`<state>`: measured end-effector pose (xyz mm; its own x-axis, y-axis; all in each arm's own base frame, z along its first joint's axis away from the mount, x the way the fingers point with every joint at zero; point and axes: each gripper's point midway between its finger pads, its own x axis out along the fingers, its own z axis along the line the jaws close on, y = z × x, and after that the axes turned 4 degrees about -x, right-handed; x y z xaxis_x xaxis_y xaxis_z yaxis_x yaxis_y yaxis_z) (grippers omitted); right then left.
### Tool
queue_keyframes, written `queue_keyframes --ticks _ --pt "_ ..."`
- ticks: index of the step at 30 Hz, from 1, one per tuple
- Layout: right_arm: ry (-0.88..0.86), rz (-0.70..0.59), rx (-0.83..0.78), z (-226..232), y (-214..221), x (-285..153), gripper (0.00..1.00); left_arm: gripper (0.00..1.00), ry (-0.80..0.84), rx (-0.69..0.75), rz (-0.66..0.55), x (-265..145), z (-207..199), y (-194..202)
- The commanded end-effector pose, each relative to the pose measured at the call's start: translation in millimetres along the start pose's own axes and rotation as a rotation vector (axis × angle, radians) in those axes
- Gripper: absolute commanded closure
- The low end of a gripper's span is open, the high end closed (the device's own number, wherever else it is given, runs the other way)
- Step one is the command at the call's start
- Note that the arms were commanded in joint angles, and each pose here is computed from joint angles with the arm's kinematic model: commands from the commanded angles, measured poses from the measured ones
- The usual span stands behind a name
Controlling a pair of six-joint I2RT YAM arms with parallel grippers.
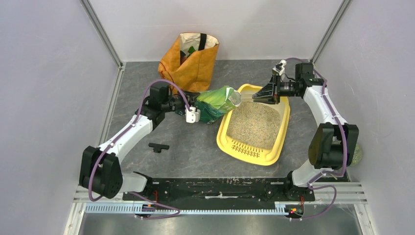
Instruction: Fill the litter box with clean litter
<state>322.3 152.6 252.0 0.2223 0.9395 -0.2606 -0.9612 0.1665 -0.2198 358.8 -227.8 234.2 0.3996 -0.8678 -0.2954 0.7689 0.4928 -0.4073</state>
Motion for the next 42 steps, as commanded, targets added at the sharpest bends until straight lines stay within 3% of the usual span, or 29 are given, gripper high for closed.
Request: queue_keyframes --ticks 1,26,42 --pt "-0.082 0.009 -0.033 29 13 -17 1.0 0.98 -0.155 0.196 -0.003 -11 67 -11" --pt "-0.075 -0.048 -0.031 34 33 -81 1.0 0.98 -0.107 0.2 0.011 1 58 3" --pt "0.027 -0.133 0.044 6 54 -111 1.0 0.98 -0.094 0.208 0.001 3 56 1"
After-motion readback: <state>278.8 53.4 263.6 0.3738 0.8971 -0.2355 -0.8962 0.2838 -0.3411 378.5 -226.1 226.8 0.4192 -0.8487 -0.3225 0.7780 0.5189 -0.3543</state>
